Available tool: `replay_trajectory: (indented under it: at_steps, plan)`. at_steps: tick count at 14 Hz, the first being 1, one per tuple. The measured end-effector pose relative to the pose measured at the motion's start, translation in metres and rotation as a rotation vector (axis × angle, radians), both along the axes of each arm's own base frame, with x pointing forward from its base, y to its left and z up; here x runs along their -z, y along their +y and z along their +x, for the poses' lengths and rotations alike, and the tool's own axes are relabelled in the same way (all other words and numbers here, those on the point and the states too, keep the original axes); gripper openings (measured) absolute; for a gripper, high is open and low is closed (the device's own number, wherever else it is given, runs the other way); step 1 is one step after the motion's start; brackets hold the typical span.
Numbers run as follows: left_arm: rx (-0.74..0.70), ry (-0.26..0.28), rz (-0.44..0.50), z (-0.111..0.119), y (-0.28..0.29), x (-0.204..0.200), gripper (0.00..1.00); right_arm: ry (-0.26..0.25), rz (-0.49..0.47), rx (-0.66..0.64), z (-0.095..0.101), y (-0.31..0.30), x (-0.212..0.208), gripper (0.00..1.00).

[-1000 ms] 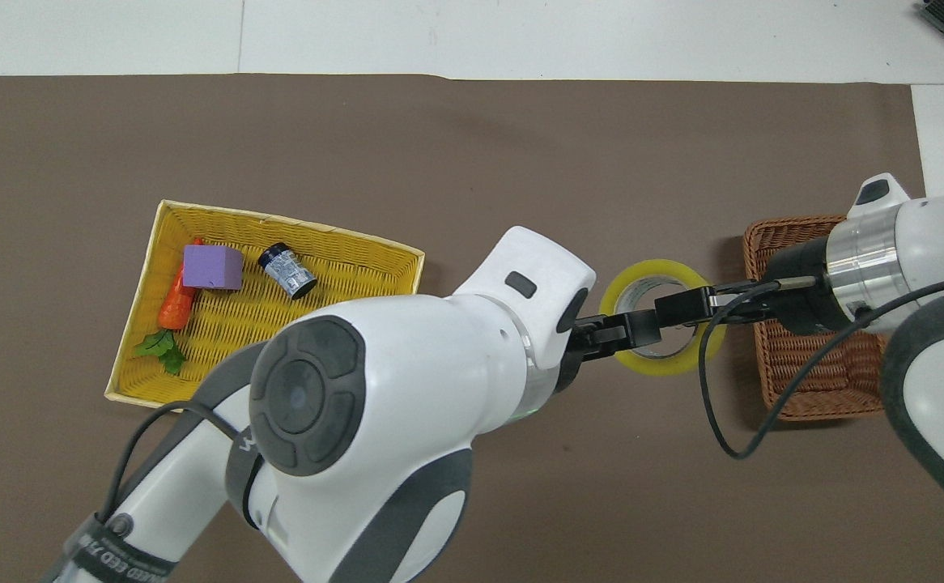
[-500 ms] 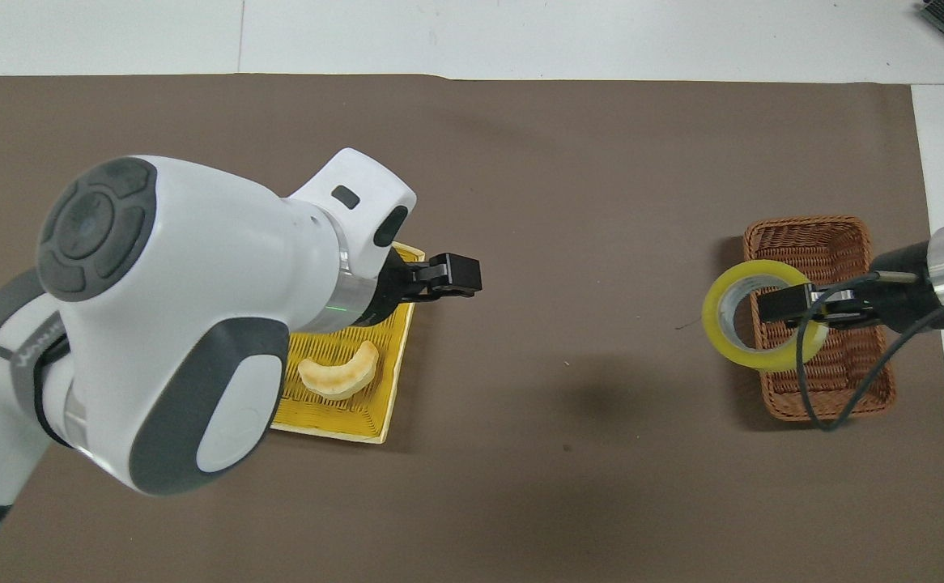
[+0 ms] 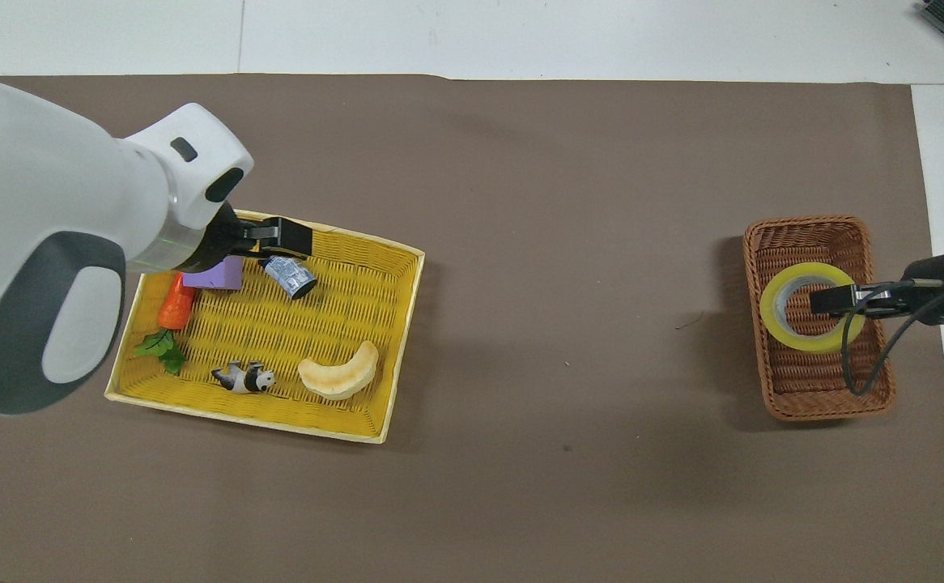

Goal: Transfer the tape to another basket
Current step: 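Lower the tape into the basket while the left gripper withdraws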

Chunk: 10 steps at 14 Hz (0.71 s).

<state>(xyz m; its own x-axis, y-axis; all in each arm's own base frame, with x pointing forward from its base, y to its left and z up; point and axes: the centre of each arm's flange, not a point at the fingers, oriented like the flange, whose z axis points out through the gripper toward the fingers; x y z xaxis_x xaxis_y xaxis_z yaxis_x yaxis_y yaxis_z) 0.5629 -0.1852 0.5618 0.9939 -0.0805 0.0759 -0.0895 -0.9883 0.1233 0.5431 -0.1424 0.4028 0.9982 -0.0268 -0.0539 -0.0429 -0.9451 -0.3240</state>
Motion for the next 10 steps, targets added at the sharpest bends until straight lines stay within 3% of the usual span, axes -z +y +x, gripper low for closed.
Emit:
replay_trajectory:
  at_steps: [6,10]
  plan:
    - [0.005,0.002,0.014,0.015,0.059,0.003,1.0,-0.025,-0.005,0.026,0.004,-0.026,0.025,0.0]
    - [-0.024,0.005,0.016,0.018,0.076,0.004,1.0,0.0,0.006,0.031,0.005,-0.026,0.045,0.0]
